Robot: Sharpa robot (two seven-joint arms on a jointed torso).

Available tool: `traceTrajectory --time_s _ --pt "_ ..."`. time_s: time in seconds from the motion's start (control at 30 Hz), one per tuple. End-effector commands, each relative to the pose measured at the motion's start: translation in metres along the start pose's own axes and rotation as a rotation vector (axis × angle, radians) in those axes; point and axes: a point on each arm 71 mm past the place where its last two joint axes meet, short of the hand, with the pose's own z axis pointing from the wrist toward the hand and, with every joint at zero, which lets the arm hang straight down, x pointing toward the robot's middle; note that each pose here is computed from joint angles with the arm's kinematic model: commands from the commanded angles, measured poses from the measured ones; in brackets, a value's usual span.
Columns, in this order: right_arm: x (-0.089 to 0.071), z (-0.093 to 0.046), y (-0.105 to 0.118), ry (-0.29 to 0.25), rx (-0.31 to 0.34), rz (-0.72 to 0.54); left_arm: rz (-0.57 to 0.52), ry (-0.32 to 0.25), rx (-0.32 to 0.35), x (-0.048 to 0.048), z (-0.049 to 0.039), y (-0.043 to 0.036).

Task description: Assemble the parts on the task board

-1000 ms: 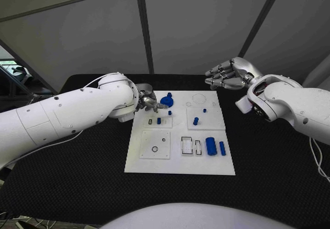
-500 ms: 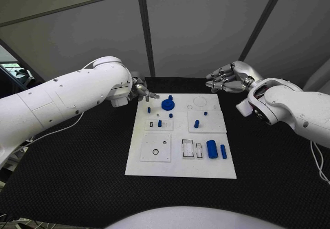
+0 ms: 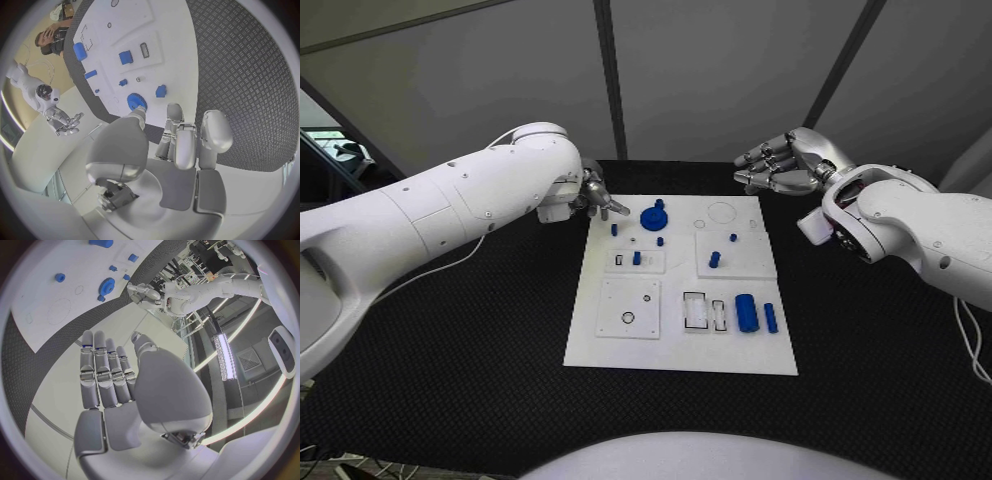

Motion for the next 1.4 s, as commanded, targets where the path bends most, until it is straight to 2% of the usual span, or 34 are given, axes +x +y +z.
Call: traceTrajectory --time_s 0.03,0.83,1.4 --pt "0.0006 0.0006 0.0021 0.008 -0.009 0.000 0.035 0.020 0.005 0.0010 0.0011 -0.0017" --pt "0.0020 0.0015 0.0026 0.013 -0.010 0.001 0.075 0.080 0.012 0.0077 0.0062 -0.0067" --pt "0.0025 0.0015 0.0028 0.017 -0.010 0.002 0.078 0.091 0.005 0.0103 0.0085 -0.0056"
